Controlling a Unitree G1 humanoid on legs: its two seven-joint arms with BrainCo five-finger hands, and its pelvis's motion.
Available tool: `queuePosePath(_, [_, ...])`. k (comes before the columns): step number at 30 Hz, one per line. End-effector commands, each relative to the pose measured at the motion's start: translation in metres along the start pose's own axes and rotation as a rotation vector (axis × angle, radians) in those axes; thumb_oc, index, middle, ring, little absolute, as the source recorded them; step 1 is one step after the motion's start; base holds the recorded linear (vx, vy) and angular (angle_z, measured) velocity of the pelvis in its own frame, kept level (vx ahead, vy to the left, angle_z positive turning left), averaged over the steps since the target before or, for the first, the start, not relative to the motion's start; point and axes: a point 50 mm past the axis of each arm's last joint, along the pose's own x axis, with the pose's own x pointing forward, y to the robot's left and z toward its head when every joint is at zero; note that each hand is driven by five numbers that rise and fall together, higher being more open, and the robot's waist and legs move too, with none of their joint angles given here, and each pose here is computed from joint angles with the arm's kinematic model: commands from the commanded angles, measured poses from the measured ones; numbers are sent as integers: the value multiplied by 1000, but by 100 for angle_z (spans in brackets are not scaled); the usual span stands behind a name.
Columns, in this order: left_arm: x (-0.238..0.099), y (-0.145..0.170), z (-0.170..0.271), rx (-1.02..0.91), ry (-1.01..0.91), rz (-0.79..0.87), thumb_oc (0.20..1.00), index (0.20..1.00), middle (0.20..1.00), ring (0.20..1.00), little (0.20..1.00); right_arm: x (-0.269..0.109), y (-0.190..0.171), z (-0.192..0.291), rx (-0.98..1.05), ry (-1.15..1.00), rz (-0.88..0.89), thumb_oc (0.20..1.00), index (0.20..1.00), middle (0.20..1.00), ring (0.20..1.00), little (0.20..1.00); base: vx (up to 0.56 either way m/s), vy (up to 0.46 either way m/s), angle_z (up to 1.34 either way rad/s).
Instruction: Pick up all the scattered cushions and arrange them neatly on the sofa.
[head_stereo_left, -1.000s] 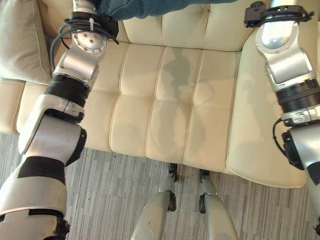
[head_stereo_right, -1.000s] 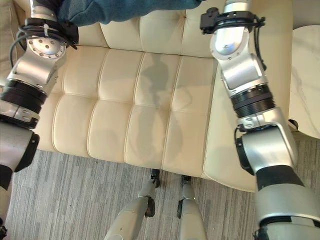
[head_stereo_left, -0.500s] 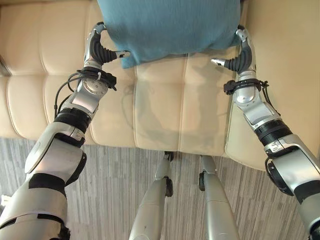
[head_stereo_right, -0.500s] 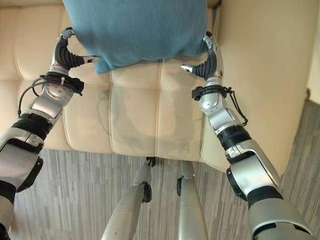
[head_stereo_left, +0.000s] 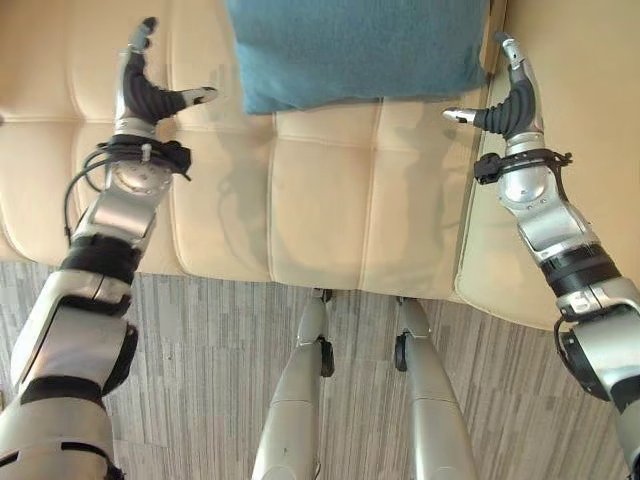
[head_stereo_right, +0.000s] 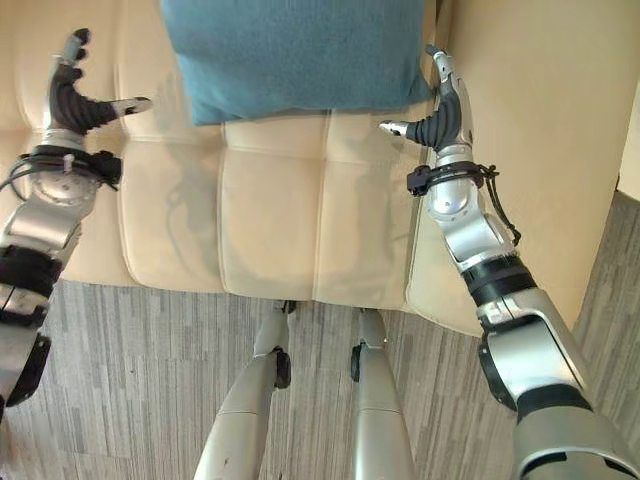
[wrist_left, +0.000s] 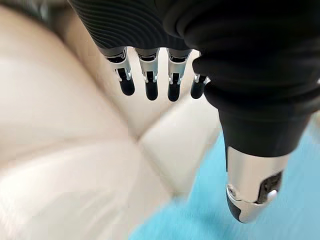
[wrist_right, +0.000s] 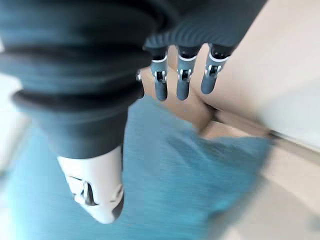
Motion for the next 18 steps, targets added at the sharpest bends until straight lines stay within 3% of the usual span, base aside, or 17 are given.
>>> queuePosePath(1, [-51, -10, -42, -187, 121, -25, 1000, 1000, 1000, 1000, 1000, -43, -9, -25, 0, 25, 69, 1000, 1000, 1000, 1000, 1000, -10, -38, 8])
queuePosePath(5, [-121, -25, -82, -276, 306, -129, 1000, 1000, 1000, 1000, 1000, -102, -17, -64, 15, 203, 105, 1000, 1000, 1000, 1000, 1000, 32, -19, 16])
queuePosePath(8, [-174, -12, -109, -171, 440, -232, 1000, 1000, 1000, 1000, 1000, -152, -28, -93, 14, 370, 121, 1000, 1000, 1000, 1000, 1000, 55, 39, 8])
queuePosePath(9, [-206, 2, -126, -33, 533, -314, 1000, 1000, 1000, 1000, 1000, -190, -33, -111, 15, 507, 156, 1000, 1000, 1000, 1000, 1000, 45, 55, 4])
queuePosePath(10, [-207, 3, -126, -32, 533, -314, 1000, 1000, 1000, 1000, 1000, -191, -33, -111, 16, 508, 156, 1000, 1000, 1000, 1000, 1000, 71, 67, 0])
queuePosePath(17, [-330, 7, -167, -120, 1030, -299, 1000, 1000, 1000, 1000, 1000, -329, -18, -156, 133, 1080, 236, 1000, 1000, 1000, 1000, 1000, 40, 70, -3])
queuePosePath(18, [-330, 7, -167, -120, 1030, -299, 1000, 1000, 1000, 1000, 1000, -329, -18, -156, 133, 1079, 236, 1000, 1000, 1000, 1000, 1000, 16, 93, -13])
